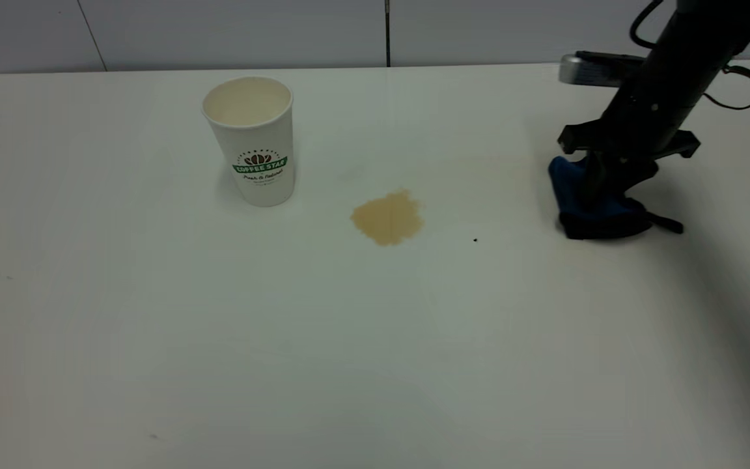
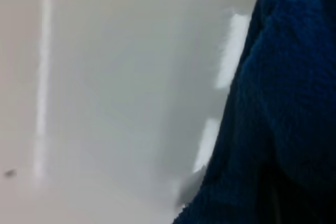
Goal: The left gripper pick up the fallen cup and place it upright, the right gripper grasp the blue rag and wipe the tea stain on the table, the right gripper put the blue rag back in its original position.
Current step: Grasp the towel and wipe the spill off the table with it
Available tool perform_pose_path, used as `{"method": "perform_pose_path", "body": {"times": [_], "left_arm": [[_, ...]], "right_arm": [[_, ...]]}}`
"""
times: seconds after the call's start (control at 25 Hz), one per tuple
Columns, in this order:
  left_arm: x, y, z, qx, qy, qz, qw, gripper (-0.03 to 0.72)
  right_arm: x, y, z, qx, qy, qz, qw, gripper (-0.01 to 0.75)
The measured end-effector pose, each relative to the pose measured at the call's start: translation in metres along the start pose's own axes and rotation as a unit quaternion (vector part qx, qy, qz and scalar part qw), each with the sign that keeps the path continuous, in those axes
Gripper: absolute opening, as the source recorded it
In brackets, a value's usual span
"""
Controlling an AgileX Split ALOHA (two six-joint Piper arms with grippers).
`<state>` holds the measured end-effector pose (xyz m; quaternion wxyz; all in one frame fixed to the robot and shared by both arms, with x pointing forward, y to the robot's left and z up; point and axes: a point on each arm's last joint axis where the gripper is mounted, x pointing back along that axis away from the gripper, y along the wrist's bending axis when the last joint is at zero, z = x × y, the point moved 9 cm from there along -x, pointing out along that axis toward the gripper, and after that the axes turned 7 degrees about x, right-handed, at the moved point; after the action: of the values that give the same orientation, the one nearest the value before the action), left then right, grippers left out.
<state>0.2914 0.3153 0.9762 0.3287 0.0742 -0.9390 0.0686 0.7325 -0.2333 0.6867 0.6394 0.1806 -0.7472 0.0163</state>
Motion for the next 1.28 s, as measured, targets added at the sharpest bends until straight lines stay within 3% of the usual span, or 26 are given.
{"method": "perform_pose_path", "body": {"times": [0.28,0.44,0.64,0.88,1.28], "left_arm": [[0.0,0.0,0.0,0.0,0.0,0.0,1.0,0.278],[0.0,0.0,0.0,0.0,0.0,0.0,1.0,0.278],[0.0,0.0,0.0,0.0,0.0,0.0,1.0,0.278],[0.0,0.0,0.0,0.0,0.0,0.0,1.0,0.278],[0.0,0.0,0.0,0.0,0.0,0.0,1.0,0.278]], "right_arm": [[-0.026,0.114,0.007,0.084,0.045,-0.032,0.995,0.074],[-0.038,0.175,0.013,0.118,0.045,-0.037,0.991,0.074],[-0.049,0.227,0.016,0.128,0.024,-0.038,0.991,0.074],[-0.053,0.254,0.003,0.121,-0.029,-0.042,0.991,0.074],[-0.055,0.237,-0.034,0.092,-0.128,-0.025,0.987,0.074]]}}
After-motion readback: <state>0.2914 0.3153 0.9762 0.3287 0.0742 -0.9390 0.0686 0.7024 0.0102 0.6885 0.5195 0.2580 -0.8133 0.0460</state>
